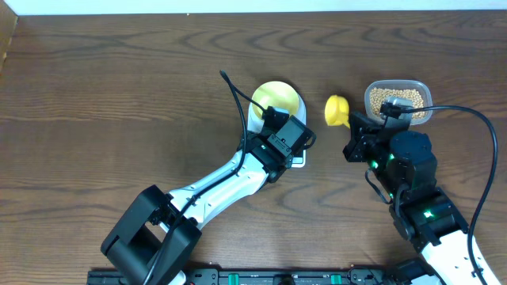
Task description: Scoop item into bowl and weigh 50g on scale
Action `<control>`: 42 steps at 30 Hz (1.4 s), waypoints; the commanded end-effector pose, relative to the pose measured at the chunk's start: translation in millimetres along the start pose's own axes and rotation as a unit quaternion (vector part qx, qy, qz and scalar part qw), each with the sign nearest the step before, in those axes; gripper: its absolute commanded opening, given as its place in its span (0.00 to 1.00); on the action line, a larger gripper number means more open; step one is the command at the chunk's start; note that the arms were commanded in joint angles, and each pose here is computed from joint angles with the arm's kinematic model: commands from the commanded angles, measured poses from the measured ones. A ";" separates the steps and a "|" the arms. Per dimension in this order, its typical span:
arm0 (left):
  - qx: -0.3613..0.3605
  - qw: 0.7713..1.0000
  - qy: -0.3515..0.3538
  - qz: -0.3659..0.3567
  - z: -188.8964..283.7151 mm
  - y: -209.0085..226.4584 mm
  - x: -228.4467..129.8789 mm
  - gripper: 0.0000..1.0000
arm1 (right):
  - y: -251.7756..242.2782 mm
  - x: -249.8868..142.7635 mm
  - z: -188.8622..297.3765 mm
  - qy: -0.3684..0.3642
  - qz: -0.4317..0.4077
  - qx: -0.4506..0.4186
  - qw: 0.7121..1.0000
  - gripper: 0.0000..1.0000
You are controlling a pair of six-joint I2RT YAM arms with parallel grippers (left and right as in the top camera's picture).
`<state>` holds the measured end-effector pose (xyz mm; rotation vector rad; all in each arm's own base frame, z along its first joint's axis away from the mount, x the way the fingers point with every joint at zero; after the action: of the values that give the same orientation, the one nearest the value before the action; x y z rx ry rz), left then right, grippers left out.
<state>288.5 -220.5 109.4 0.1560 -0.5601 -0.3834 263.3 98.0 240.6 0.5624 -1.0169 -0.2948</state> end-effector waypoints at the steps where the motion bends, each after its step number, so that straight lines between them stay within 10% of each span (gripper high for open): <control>1: 0.010 1.000 0.000 0.001 1.2 5.2 -3.1 0.84 | 6.3 5.5 4.3 -0.002 0.009 0.016 1.000 0.01; 42: 0.010 1.000 0.000 0.001 1.2 5.2 -3.1 0.84 | -0.2 -1.9 4.2 0.017 0.005 -0.001 1.000 0.01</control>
<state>288.5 -220.5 109.3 0.1562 -0.5597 -0.3835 258.3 99.2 231.6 0.5671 -0.9525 -0.3038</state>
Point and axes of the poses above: each gripper's point midway between its finger pads, its own z axis back along the fingers, its own y axis along the line the jaws close on, x = y × z, the point moved 6 cm from there along z, back along the fingers, and after that the axes turned 11 degrees about -z, right-handed, at the moved point
